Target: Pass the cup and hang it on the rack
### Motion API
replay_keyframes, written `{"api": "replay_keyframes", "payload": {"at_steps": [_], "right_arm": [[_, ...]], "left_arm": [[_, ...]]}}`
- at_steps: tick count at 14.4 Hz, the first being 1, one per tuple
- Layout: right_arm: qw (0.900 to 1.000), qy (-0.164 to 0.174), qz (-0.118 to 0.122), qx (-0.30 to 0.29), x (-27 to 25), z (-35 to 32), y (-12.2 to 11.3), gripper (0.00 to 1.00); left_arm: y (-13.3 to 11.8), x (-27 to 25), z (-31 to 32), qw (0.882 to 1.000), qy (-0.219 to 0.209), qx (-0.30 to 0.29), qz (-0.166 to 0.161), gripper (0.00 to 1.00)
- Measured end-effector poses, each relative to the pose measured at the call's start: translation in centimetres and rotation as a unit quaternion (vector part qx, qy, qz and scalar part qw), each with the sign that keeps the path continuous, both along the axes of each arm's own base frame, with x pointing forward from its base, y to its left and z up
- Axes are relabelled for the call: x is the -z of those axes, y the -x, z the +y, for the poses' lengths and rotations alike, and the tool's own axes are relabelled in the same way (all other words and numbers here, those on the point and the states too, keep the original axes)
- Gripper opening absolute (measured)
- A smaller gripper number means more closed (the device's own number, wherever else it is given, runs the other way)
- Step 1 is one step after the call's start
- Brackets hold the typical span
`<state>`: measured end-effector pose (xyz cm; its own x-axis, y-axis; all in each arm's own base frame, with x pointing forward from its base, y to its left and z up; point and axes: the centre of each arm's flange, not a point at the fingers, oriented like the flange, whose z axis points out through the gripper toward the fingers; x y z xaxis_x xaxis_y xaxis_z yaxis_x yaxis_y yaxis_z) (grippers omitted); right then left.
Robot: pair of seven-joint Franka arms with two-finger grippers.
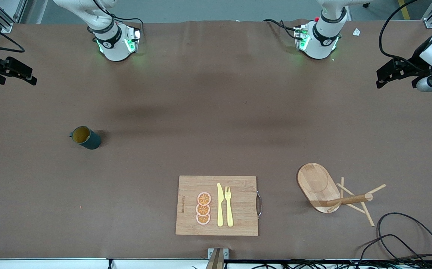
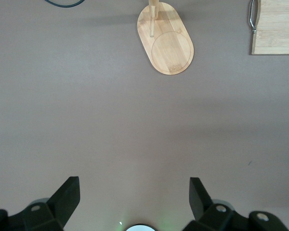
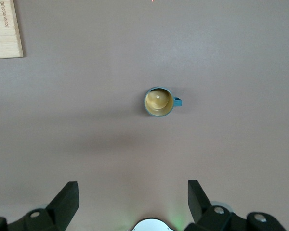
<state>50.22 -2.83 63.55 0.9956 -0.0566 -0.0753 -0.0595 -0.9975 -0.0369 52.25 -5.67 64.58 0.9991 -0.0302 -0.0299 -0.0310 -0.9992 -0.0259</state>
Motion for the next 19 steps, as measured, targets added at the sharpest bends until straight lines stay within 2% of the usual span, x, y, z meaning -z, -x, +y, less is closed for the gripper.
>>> {"api": "replay_keyframes", "payload": {"at_steps": [10,15,17,19], "right_arm": [[1.0,0.0,-0.006,-0.01,1.1,-0.1,-0.8,1.0],[0.991,-0.014,0.017,-0.132,9.4,-2.6,-5.3,1.0],[0.983,-0.021,0.017,-0.183,13.1,-4.2,-6.7,1.0],[0.969,-0.029,0.02,-0.246,16.6,-5.1,-7.6,1.0]], "left_arm": [[0.0,-0.1,0.0,1.0,0.0,0.0,-0.001,1.0],[0.0,-0.1,0.0,1.0,0.0,0.0,-0.001,1.0],[-0.1,0.0,0.0,1.0,0.0,0.0,-0.001,1.0],[-0.1,0.0,0.0,1.0,0.0,0.0,-0.001,1.0]]}}
